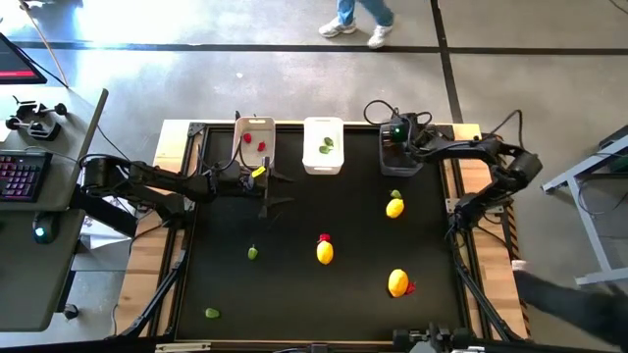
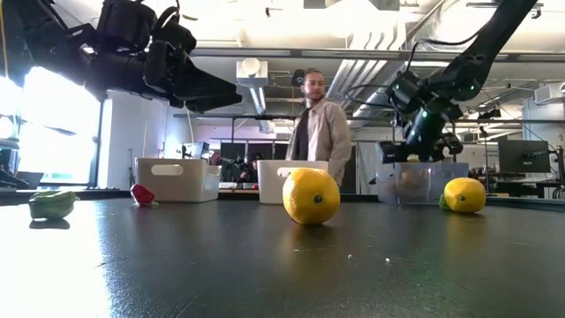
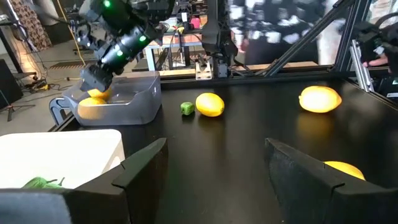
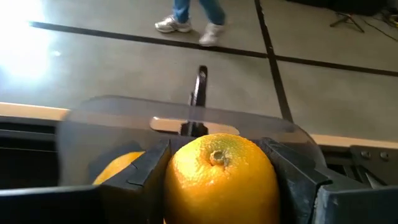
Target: Sort produce into baskets
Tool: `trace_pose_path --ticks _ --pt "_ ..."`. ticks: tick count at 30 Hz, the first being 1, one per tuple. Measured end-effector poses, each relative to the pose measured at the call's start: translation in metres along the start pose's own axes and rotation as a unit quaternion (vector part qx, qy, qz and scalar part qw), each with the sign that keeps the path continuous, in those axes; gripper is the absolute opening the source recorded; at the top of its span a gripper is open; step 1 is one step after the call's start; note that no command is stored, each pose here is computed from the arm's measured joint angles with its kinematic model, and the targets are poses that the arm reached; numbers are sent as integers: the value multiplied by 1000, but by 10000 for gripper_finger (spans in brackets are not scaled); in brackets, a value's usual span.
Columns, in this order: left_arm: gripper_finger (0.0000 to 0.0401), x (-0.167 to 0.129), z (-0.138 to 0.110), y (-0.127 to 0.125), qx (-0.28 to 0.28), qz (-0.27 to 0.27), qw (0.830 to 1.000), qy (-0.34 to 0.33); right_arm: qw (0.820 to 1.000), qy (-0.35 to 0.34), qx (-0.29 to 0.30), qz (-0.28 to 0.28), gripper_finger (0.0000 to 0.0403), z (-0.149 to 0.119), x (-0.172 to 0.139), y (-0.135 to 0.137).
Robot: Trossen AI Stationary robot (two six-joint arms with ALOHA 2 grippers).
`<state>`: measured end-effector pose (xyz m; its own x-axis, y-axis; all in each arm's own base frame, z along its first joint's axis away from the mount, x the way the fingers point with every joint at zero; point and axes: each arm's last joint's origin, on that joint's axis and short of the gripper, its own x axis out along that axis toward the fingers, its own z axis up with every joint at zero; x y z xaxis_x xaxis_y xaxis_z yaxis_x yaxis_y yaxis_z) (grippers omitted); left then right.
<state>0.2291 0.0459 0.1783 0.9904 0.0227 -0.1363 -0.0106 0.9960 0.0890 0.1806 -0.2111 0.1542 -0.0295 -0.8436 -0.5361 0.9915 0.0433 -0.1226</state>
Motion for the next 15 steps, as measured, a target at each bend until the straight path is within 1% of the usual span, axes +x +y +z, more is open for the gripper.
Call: trace_pose_path --ticks 4,7,12,15 --pt "250 0 0 0 4 0 1000 0 1000 8 -5 -21 199 -5 7 -1" --pt "250 0 0 0 3 0 1000 0 999 14 5 -28 199 -8 12 -2" --pt "250 0 0 0 0 0 1000 0 999 21 11 -38 228 -11 17 -4" --pt "250 0 0 0 0 0 1000 0 999 20 10 -39 237 -11 18 -4"
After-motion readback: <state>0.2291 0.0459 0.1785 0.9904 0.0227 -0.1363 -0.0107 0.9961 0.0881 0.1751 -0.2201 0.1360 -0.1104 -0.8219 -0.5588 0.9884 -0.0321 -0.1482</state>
